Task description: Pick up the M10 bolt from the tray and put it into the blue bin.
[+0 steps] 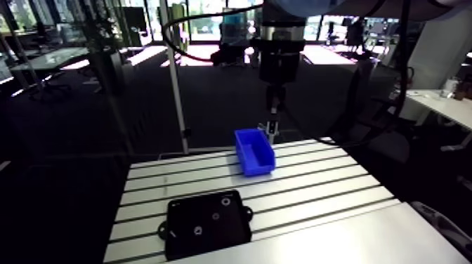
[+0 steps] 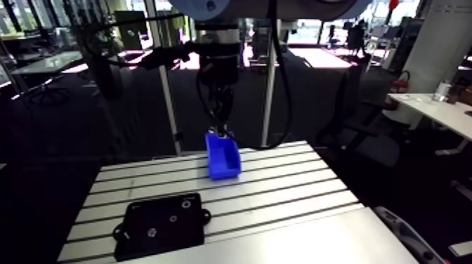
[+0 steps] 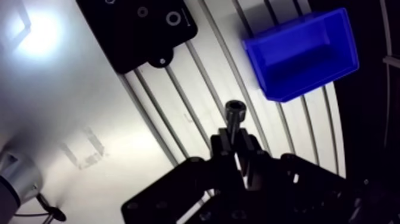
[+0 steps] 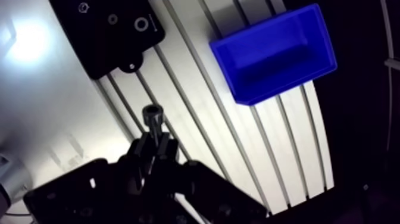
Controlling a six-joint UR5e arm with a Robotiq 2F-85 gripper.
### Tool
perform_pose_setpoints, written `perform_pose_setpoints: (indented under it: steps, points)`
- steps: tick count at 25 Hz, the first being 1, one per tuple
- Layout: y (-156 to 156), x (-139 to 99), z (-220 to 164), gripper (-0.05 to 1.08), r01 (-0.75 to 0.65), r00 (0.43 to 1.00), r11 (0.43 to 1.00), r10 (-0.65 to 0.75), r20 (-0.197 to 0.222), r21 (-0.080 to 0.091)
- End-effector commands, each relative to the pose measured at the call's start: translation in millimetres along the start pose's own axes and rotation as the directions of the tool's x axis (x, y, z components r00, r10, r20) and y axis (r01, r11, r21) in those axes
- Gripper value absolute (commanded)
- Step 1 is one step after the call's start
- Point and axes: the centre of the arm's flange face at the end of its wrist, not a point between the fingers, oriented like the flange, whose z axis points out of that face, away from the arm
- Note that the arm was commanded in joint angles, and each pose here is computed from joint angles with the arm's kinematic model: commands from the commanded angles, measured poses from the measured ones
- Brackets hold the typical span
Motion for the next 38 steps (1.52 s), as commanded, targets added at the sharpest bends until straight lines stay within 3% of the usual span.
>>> perform_pose_setpoints:
  steps: [1, 6, 11, 12, 16, 19, 22, 29, 33, 38]
  points:
    - [40.6, -4.5, -6.9, 1.03, 0.236, 0.971, 0.971, -0.235, 0.045, -0.023]
    - [63.9, 3.1, 0.4, 1.03, 0.289, 0.957, 0.957, -0.287, 0.048, -0.030]
    - [90.0, 12.6, 23.1, 1.03, 0.306, 0.952, 0.947, -0.301, 0.060, -0.096]
    - [94.6, 13.4, 29.9, 1.03, 0.307, 0.951, 0.947, -0.302, 0.062, -0.094]
    - [103.7, 28.7, 59.1, 1.03, 0.324, 0.944, 0.944, -0.320, 0.077, -0.057]
    - [111.5, 34.4, 69.0, 1.03, 0.327, 0.944, 0.942, -0.321, 0.080, -0.074]
    - [115.7, 41.5, 78.9, 1.03, 0.332, 0.942, 0.940, -0.326, 0.083, -0.080]
    - [119.1, 48.2, 106.1, 1.03, 0.336, 0.939, 0.941, -0.331, 0.097, -0.041]
    - [122.3, 47.1, 114.9, 1.03, 0.334, 0.939, 0.942, -0.330, 0.096, -0.029]
    - [127.9, 45.6, 126.0, 1.03, 0.329, 0.941, 0.944, -0.326, 0.094, -0.027]
